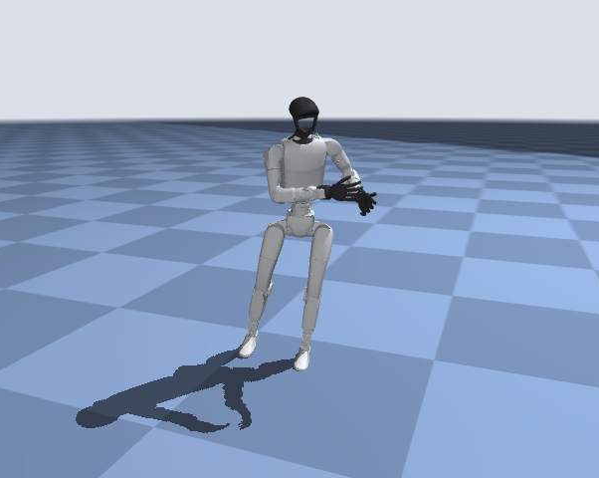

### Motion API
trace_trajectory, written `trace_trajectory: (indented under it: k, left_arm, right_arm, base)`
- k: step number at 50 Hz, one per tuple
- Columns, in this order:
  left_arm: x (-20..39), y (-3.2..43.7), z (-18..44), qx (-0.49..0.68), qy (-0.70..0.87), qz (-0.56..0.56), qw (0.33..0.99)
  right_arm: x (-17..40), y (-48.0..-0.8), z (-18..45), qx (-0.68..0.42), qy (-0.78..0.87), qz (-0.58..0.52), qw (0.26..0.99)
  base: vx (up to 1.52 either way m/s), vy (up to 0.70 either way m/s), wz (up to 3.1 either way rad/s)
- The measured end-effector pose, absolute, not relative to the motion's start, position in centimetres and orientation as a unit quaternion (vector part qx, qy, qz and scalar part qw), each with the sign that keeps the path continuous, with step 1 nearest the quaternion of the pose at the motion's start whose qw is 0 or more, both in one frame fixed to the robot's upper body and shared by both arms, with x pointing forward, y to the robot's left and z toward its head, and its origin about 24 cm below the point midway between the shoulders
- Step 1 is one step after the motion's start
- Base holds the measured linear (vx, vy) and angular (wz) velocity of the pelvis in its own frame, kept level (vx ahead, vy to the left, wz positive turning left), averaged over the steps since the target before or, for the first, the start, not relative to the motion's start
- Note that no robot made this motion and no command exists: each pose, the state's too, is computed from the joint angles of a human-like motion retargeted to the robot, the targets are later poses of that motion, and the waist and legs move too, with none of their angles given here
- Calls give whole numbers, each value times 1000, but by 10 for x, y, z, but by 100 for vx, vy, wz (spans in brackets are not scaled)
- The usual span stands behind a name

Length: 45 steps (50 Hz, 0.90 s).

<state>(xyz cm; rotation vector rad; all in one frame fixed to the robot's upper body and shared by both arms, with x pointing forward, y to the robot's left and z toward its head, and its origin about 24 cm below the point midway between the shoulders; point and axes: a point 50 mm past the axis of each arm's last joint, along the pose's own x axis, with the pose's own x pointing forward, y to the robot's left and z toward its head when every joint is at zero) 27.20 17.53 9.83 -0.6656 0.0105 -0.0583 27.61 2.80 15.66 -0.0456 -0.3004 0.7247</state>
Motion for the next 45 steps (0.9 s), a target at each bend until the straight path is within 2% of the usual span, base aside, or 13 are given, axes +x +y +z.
trace_trajectory:
  k: [3,6,10,14,17,19,26,29,34,39,42,45]
  left_arm:
    - [280,204,173,-202,-129,-67,969]
    - [275,212,262,-79,-279,-92,953]
    - [244,198,371,33,-468,-108,876]
    - [210,168,428,122,-616,-93,773]
    - [201,150,436,163,-683,-48,711]
    - [203,147,426,170,-699,-16,694]
    - [216,175,365,213,-624,17,752]
    - [206,182,358,255,-615,22,746]
    - [170,182,377,351,-691,67,629]
    - [148,183,394,405,-746,118,515]
    - [153,200,391,392,-745,171,512]
    - [164,239,369,349,-705,261,559]
  right_arm:
    - [271,59,225,-39,-262,385,884]
    - [251,81,304,-28,-388,380,839]
    - [196,92,407,-20,-568,345,747]
    - [156,73,459,-32,-687,296,663]
    - [152,48,462,-50,-729,271,627]
    - [156,36,451,-65,-735,276,617]
    - [174,38,400,-74,-651,405,638]
    - [163,40,397,-63,-651,435,619]
    - [125,21,412,-11,-712,445,543]
    - [100,-1,421,3,-773,408,486]
    - [97,0,423,-43,-795,374,476]
    - [106,18,418,-103,-779,382,487]
  base:
    - [28,62,227]
    - [36,58,153]
    - [33,64,83]
    - [35,62,131]
    - [35,52,144]
    - [32,37,102]
    - [28,20,79]
    - [29,12,95]
    - [24,8,84]
    - [11,5,109]
    - [-3,2,110]
    - [-14,0,76]
